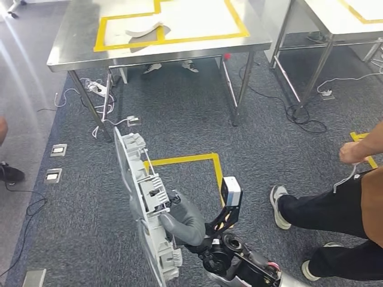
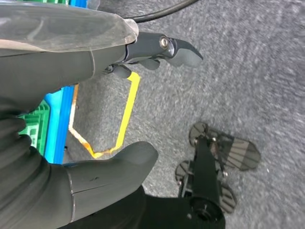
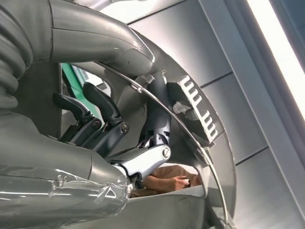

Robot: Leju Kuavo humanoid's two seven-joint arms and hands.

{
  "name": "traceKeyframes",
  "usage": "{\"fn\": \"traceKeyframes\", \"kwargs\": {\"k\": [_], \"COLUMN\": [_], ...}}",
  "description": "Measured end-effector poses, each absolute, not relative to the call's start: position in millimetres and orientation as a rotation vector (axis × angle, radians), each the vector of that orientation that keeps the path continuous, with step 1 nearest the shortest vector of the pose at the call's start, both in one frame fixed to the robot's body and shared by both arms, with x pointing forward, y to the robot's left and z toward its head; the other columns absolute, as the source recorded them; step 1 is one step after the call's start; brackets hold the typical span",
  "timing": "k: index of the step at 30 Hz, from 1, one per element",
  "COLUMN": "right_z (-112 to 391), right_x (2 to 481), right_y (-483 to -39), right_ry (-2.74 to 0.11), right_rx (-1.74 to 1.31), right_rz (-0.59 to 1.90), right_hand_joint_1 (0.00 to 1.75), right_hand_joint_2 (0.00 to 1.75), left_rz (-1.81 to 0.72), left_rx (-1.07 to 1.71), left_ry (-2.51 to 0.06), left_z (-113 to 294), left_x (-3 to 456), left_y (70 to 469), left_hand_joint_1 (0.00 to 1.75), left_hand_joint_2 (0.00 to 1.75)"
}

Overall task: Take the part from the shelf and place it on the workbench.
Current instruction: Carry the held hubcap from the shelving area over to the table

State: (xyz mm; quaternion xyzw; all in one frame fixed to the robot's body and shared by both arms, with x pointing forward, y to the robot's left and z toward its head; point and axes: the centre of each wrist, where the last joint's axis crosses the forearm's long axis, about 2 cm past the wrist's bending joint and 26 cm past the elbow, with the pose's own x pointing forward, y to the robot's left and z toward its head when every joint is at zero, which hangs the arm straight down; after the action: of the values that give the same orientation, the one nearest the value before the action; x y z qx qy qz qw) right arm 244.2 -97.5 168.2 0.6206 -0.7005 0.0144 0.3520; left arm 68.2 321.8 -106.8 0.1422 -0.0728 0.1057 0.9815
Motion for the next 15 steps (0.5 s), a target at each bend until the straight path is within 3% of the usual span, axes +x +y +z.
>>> {"fn": "traceKeyframes", "kwargs": {"k": [15], "right_z": [168.5], "right_x": [243.5], "right_y": [-96.7], "right_ry": [-1.816], "right_rx": [1.624], "right_rz": [0.048], "right_hand_joint_1": [1.75], "right_hand_joint_2": [1.75], "left_rz": [0.221], "left_rx": [0.285], "left_ry": [-0.138], "left_z": [-107.4], "left_x": [64.7], "left_y": [320.9], "left_hand_joint_1": [0.0], "left_hand_joint_2": [1.75]}}
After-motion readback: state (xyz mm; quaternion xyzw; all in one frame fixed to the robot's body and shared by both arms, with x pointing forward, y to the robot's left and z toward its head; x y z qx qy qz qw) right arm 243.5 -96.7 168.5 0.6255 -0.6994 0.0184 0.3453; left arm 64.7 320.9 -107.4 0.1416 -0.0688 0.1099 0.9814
